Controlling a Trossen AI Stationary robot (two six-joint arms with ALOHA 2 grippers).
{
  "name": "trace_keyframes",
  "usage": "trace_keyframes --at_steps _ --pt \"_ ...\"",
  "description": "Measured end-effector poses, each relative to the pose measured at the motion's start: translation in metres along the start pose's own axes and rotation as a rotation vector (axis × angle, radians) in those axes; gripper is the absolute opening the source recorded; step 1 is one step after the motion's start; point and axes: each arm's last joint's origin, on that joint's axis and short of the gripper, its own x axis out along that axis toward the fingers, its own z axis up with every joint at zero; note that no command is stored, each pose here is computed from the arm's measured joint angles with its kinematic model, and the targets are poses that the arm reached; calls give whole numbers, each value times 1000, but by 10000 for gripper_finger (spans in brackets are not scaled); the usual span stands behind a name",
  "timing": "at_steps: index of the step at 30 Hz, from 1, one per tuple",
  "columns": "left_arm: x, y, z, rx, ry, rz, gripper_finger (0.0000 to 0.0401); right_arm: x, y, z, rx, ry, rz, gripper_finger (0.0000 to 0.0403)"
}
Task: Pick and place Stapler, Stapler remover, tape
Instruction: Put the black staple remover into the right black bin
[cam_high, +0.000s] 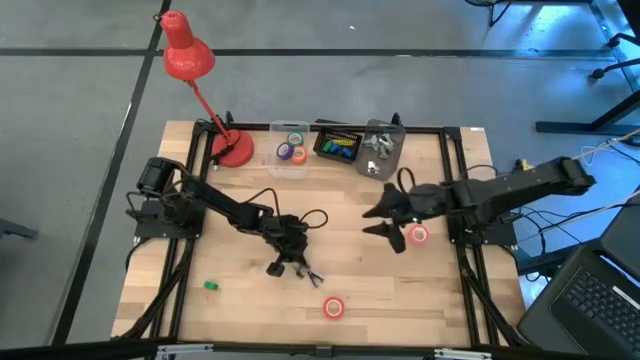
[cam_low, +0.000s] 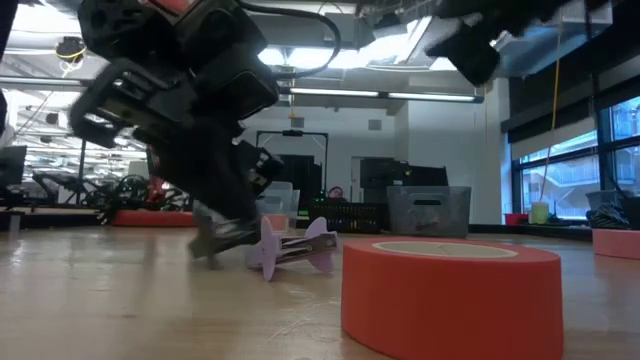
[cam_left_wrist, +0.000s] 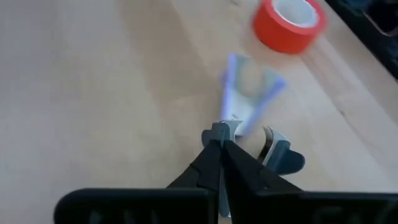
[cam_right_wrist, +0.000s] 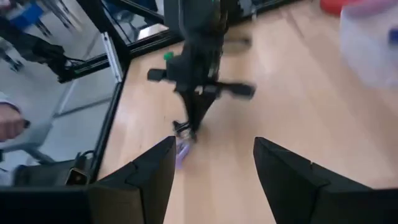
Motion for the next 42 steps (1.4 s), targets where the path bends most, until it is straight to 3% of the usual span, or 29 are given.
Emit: trace_keyframes --at_steps 9,14,19,23,31,42 --pt "-14 27 13 -23 -176 164 2 2 -15 -59 132 -151 135 217" --pt "-32 47 19 -23 -422 215 2 2 -15 -64 127 -163 154 217" --pt "-60 65 24 10 -731 183 2 1 -14 -62 75 -190 162 217" --pt "-75 75 33 29 -850 159 2 2 -15 -61 24 -211 119 217" --pt "-78 98 56 -29 -768 190 2 8 -25 -61 -63 -240 -42 217" --pt "-79 108 96 -34 -658 388 2 19 -23 -45 -202 -253 -190 217"
